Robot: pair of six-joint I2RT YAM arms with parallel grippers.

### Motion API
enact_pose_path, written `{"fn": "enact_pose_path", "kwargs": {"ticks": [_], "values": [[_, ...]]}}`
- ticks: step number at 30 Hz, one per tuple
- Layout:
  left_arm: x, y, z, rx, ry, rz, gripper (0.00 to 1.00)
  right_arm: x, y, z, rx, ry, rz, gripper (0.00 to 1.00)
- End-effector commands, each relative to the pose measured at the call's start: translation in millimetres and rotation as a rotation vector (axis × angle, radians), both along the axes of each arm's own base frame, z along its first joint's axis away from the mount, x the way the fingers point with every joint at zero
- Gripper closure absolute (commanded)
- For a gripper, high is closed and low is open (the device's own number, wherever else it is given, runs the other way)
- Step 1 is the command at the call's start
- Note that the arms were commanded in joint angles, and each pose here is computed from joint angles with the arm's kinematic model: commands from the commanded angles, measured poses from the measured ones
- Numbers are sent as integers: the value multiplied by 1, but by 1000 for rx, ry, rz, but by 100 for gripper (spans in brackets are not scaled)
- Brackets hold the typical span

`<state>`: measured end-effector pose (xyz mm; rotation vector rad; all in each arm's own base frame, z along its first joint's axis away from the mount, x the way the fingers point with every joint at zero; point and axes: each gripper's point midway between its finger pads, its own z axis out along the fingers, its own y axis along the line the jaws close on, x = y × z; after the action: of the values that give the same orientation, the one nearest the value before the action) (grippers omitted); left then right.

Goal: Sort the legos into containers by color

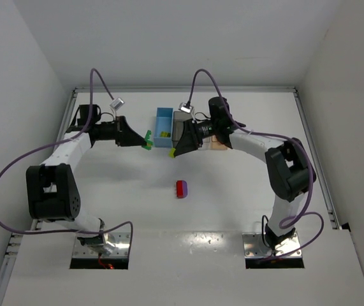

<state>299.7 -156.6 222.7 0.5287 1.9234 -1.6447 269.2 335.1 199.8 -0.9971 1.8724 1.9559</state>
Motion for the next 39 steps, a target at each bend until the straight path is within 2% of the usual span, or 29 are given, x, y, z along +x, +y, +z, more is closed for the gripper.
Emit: {"fn": "enact_pose_path", "kwargs": {"ticks": [1,3,4,5,7,8,11,18,20,26,28,37,39], "values": [[-7,5,9,-21,-70,-8,100,-7,-4,19,52,-114,25,100],[-9,7,9,-20,-72,1,100,6,-3,15,27,-135,-39,100],[-10,7,11,-19,-81,1,100,10,-3,12,-23,-98,-69,100],[-9,7,10,-13,-80,7,100,30,-4,1,-71,-195,-153,100],[-10,10,16,-2,-109,23,100,53,-7,-9,-195,-234,-266,100],[-10,10,14,8,-106,34,100,85,-16,-23,-316,-305,-419,100],[-11,12,17,52,-143,76,100,132,-35,-26,-476,-395,-636,100],[-9,23,16,179,-221,243,100,177,-72,-34,-664,-514,-872,100],[-3,29,14,219,-231,311,100,177,-69,-31,-645,-520,-868,100],[-7,36,28,227,-290,374,100,155,-39,-43,-555,-491,-704,100],[-9,39,29,228,-298,389,100,157,-33,-35,-524,-498,-689,100],[-6,53,27,272,-315,476,100,175,-27,-34,-591,-538,-689,100],[-2,56,25,292,-321,500,100,184,-25,-21,-586,-577,-695,100]]}}
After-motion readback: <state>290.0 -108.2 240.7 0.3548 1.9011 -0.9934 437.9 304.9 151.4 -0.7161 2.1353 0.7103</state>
